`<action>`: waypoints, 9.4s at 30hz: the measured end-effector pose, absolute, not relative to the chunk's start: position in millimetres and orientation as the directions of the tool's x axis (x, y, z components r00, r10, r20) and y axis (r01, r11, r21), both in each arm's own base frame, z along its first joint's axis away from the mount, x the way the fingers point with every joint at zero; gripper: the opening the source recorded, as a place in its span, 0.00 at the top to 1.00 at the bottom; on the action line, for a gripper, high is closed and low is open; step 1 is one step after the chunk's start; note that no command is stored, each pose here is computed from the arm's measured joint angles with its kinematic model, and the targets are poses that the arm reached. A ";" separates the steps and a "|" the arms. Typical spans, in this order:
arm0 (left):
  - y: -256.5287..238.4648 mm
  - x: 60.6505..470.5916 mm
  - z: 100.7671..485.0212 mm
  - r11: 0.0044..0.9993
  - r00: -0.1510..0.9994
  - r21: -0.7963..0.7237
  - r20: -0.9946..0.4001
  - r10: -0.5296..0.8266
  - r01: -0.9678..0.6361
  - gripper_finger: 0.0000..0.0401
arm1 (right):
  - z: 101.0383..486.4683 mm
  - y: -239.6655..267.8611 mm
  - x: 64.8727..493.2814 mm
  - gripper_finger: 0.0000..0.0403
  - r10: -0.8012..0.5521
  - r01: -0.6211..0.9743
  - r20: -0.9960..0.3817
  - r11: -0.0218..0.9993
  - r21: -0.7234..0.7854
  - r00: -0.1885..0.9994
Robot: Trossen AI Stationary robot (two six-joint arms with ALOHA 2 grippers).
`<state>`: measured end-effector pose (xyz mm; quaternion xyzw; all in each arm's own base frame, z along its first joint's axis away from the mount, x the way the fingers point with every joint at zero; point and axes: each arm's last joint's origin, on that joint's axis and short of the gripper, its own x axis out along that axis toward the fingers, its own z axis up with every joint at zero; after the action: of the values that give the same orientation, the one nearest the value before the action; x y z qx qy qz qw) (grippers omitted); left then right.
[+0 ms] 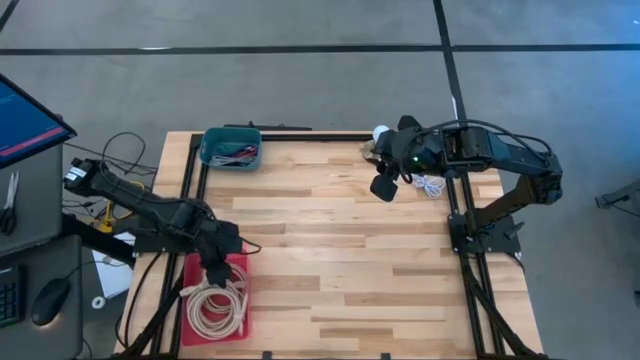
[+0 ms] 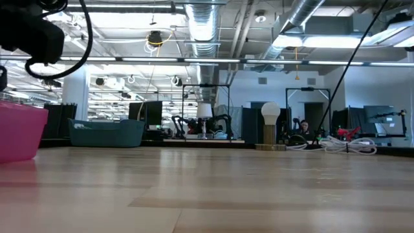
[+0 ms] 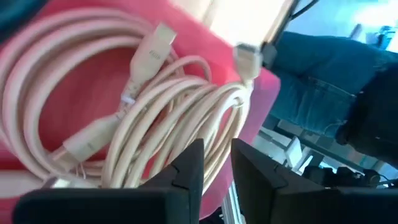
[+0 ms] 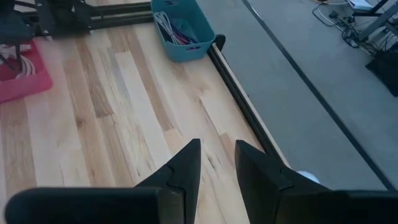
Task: Pick & Place USB Port
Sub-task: Put the brown HDMI cable into the red bin, then return to Home Position
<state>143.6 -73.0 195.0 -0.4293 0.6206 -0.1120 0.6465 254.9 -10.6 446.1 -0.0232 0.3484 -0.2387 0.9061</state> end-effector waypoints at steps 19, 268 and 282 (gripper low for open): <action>-38.9 154.1 286.9 0.800 0.727 -0.589 -0.599 -0.335 -0.117 0.99 | 463.9 -6.3 227.7 0.77 -0.434 0.405 -0.566 0.895 -0.185 0.701; -7.0 77.7 231.8 0.997 0.855 -0.071 0.516 0.057 -0.023 0.97 | 287.2 3.6 43.6 0.77 -0.026 -0.003 0.211 0.991 0.135 0.977; -6.2 81.4 216.5 0.993 0.844 -0.107 0.526 0.106 -0.058 0.97 | 286.6 3.7 43.7 0.77 -0.025 -0.003 0.205 0.991 0.133 0.978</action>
<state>81.4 -6.2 216.5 -0.0437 -0.2760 0.0429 0.9592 43.7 3.7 286.6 0.0664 -0.1038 -0.0056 0.9924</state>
